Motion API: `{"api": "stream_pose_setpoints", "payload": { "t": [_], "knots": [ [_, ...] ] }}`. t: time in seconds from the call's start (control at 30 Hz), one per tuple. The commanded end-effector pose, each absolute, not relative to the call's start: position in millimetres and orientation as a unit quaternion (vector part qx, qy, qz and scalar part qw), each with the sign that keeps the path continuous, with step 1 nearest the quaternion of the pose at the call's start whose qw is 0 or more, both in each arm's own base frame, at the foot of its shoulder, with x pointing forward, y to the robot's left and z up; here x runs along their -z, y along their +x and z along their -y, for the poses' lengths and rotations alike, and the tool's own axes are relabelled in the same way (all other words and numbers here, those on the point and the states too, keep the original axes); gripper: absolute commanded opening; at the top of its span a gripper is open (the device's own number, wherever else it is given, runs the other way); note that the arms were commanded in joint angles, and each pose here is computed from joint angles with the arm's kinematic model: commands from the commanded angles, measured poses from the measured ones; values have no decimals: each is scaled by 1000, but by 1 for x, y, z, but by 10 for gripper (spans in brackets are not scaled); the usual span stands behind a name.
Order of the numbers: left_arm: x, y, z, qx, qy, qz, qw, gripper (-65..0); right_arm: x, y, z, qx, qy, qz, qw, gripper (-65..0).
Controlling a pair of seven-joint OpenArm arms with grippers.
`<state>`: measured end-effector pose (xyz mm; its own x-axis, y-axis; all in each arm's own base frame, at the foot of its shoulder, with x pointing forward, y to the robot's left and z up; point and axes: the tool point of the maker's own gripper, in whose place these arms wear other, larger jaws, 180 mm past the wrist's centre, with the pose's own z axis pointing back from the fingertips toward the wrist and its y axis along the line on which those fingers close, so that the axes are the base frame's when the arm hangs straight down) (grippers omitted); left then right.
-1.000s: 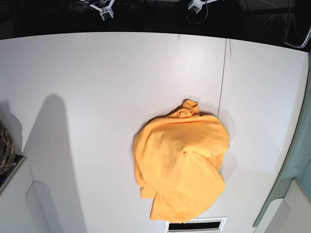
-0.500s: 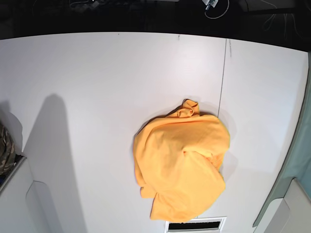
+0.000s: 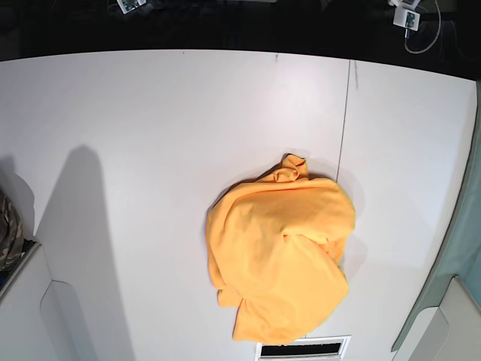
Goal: Layout the t-shirt on the table in an organized manner, then fold the t-shirt properly
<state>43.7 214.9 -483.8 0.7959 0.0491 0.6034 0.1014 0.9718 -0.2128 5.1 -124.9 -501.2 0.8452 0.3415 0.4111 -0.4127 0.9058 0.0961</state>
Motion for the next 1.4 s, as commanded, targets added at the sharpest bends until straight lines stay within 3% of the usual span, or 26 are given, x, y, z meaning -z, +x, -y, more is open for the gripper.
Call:
{"api": "stream_pose_setpoints", "payload": {
  "t": [0.0, 0.17, 0.3, 0.4, 0.53, 0.7, 0.83, 1.1, 1.37],
  "knots": [
    [465, 52, -216, 24, -127, 345, 930, -645, 490, 16, 123, -199, 94, 214, 952, -650],
    [405, 87, -222, 73, -123, 413, 900, -643, 454, 59, 113, -185, 102, 271, 939, -650],
    [366, 117, -232, 99, -115, 452, 879, -598, 421, 98, 104, -162, 120, 333, 921, -650],
    [345, 138, -239, 130, -95, 474, 866, -505, 404, 135, 99, -158, 123, 379, 903, -650],
    [325, 173, -249, 165, -74, 504, 844, -326, 376, 200, 91, -145, 125, 453, 871, -642],
    [309, 234, -252, 186, -55, 544, 816, -305, 355, 277, 77, -106, 135, 517, 838, -420],
    [325, 287, -247, 179, -60, 547, 816, -284, 372, 327, 63, -65, 144, 516, 842, -298],
    [365, 370, -223, 157, -98, 529, 828, -284, 428, 394, 29, -25, 162, 456, 875, -296],
    [400, 410, -192, 113, -137, 501, 847, -285, 435, 406, -40, -57, 241, 414, 876, -297]
  ]
}}
